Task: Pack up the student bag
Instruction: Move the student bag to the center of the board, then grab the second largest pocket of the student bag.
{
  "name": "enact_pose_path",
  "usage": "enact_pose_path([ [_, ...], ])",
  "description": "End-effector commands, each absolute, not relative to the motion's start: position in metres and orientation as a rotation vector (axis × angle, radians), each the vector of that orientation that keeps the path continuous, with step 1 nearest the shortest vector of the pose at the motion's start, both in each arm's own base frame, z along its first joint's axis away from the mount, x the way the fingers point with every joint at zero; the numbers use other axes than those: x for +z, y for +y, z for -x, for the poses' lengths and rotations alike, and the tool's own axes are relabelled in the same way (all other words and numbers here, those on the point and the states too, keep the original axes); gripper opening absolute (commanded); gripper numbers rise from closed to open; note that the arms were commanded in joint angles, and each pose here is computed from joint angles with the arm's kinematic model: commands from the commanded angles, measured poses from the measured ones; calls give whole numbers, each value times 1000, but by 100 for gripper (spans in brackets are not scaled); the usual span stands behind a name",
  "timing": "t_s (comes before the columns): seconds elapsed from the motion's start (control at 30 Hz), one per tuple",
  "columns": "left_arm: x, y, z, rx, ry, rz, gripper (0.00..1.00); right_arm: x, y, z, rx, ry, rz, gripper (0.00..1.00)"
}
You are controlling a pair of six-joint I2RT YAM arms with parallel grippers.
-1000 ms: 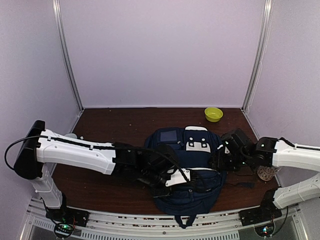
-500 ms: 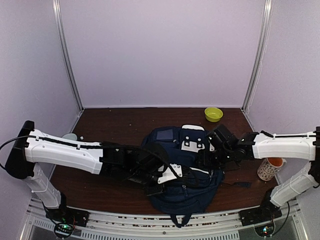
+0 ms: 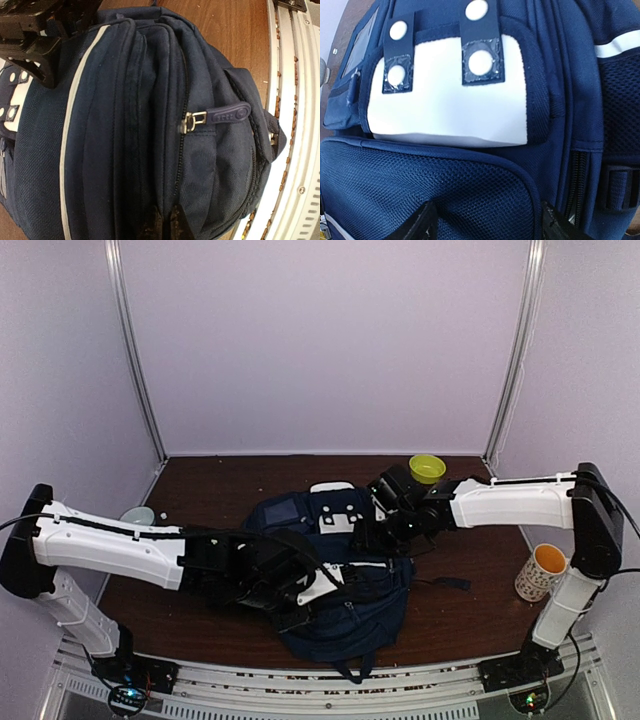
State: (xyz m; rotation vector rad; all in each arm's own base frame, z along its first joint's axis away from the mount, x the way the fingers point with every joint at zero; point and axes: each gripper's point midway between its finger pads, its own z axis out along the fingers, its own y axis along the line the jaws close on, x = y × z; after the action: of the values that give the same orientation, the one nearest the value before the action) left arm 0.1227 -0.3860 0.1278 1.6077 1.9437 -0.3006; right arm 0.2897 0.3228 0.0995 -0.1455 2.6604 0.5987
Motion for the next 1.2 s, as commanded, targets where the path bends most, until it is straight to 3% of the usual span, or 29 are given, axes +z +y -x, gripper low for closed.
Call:
enact_pose_path([
  [0.0, 145, -401, -136, -309, 1943, -1496, 0, 118, 333, -293, 554, 2627, 282, 67],
  [0.33, 156, -420, -153, -423, 1979, -1425, 0, 161, 257, -272, 288, 2486, 395, 69],
  [0.5, 159, -423, -158, -463, 1993, -1416, 0, 178, 245, -238, 405, 2357, 434, 80],
  [0.63, 168, -427, -162, -529, 2003, -1389, 0, 192, 271, -196, 557, 2212, 558, 82],
  [0.93, 174, -429, -165, -674, 2023, -1358, 0, 174, 324, -137, 648, 2123, 725, 76],
  [1.17, 174, -430, -162, -699, 2022, -1369, 0, 155, 328, -144, 508, 2173, 661, 64],
])
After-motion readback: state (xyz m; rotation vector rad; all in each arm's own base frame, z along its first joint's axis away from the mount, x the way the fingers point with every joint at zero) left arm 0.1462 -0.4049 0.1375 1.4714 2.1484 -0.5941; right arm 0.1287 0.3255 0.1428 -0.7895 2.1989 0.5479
